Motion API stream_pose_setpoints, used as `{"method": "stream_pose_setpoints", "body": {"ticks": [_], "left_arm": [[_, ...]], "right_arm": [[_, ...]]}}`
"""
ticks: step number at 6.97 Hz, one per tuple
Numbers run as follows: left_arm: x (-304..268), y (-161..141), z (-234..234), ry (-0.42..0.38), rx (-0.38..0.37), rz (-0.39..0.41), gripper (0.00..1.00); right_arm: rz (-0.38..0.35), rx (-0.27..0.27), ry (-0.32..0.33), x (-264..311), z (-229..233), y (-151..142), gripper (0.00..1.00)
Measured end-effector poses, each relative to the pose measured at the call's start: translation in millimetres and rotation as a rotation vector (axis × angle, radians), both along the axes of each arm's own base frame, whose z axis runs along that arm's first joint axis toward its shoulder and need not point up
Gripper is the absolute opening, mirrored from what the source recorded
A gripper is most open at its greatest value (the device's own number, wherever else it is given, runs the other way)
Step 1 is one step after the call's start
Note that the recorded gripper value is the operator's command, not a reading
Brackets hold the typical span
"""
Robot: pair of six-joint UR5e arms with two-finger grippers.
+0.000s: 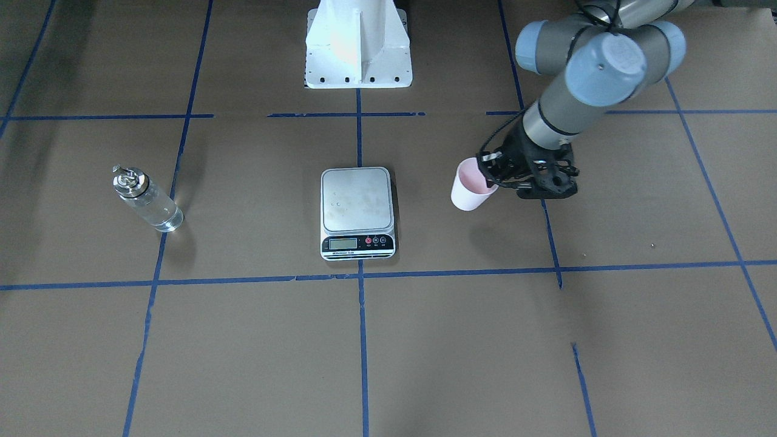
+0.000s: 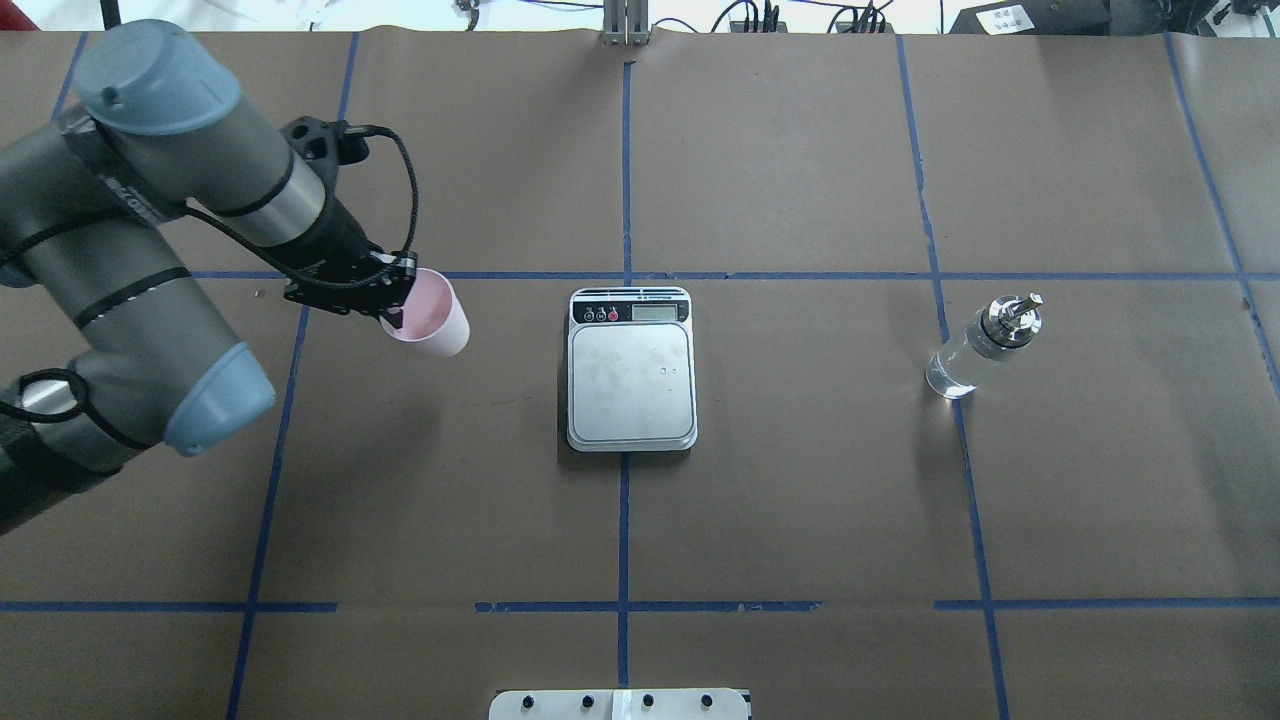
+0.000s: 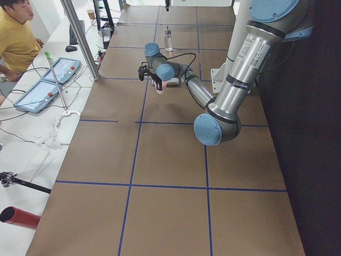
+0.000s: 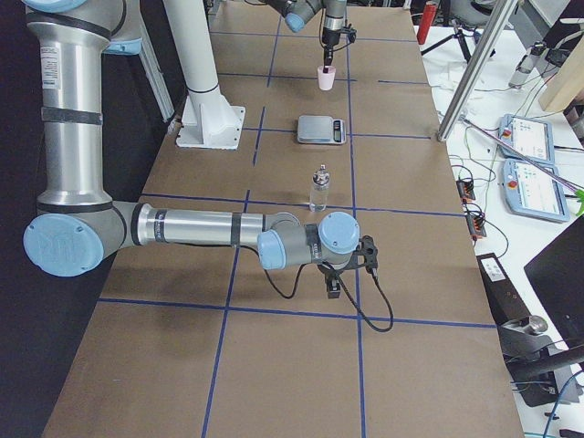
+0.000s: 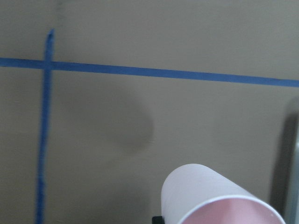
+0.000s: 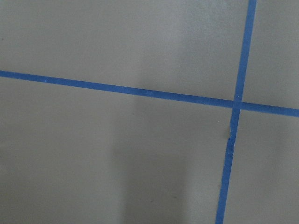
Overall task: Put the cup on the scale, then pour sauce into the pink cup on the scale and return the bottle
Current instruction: 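Carry the pink cup with the left gripper onto the scale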
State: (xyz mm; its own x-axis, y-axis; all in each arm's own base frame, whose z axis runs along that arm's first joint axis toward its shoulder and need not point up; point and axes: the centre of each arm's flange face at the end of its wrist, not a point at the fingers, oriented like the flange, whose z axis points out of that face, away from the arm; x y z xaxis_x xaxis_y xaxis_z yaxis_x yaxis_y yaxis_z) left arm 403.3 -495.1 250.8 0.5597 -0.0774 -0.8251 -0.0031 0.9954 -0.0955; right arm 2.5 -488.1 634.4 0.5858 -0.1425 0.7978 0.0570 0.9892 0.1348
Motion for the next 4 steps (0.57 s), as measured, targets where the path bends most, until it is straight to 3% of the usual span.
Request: {"method": "stream_pose_setpoints", "body": {"ticks": [4], "left_arm": [[124.9,-0.8,-105.2,-0.011,-0.063,-0.026,0.00]], "right_arm": [[-0.017,0.008,-0.017,-8.5,-6.5,-4.0,1.00]]}}
